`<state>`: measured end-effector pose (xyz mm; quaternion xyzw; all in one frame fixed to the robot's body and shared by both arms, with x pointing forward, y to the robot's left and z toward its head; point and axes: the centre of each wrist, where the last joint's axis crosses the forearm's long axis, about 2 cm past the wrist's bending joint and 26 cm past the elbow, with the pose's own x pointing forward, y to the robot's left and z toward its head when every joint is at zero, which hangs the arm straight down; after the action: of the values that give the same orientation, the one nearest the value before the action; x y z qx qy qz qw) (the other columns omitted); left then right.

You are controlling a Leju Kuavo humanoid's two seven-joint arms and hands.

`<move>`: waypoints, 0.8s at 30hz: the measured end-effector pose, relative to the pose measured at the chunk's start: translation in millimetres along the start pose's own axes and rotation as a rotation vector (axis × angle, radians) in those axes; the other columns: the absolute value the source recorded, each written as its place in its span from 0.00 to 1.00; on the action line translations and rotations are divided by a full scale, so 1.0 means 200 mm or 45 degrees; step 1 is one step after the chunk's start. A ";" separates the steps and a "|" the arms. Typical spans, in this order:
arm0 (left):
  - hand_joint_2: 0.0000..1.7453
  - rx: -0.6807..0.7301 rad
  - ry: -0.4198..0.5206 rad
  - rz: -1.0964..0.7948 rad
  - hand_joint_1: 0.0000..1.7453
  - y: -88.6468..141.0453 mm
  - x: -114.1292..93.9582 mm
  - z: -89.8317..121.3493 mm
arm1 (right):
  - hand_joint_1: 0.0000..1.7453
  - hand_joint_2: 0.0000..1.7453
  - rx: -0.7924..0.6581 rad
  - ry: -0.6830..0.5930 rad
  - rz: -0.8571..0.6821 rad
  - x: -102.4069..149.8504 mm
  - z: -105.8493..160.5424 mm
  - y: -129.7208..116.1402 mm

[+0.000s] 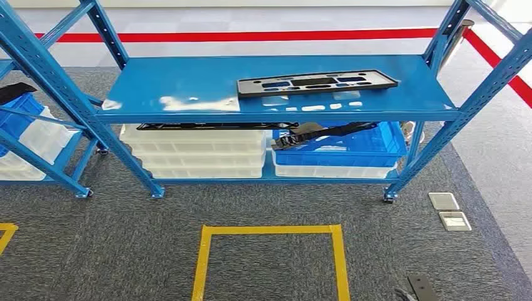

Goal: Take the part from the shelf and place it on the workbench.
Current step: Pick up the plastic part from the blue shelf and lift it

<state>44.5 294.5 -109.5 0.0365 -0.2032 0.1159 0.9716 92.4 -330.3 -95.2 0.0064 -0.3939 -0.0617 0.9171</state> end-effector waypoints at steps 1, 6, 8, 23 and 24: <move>0.00 0.000 -0.001 0.006 0.00 0.00 0.00 0.00 | 0.00 1.00 0.003 -0.021 -0.006 0.01 0.00 0.00; 0.00 0.003 -0.007 0.052 0.00 -0.03 0.00 0.00 | 0.00 1.00 0.032 -0.201 -0.065 0.11 -0.03 0.00; 0.00 0.005 -0.011 0.070 0.00 -0.04 0.00 0.00 | 0.00 0.75 0.043 -0.279 -0.094 0.15 -0.04 0.00; 0.00 -0.012 -0.004 0.206 0.00 -0.15 -0.02 0.01 | 0.00 0.00 0.220 -0.760 -0.229 0.47 0.00 -0.02; 0.00 -0.012 -0.005 0.214 0.00 -0.15 -0.02 0.01 | 0.00 0.00 0.239 -0.787 -0.230 0.50 0.00 -0.01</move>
<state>48.1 264.0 -109.3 0.0151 -0.2081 0.1960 0.9581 159.3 -344.9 -23.5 0.1067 -0.6551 -0.1054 0.7405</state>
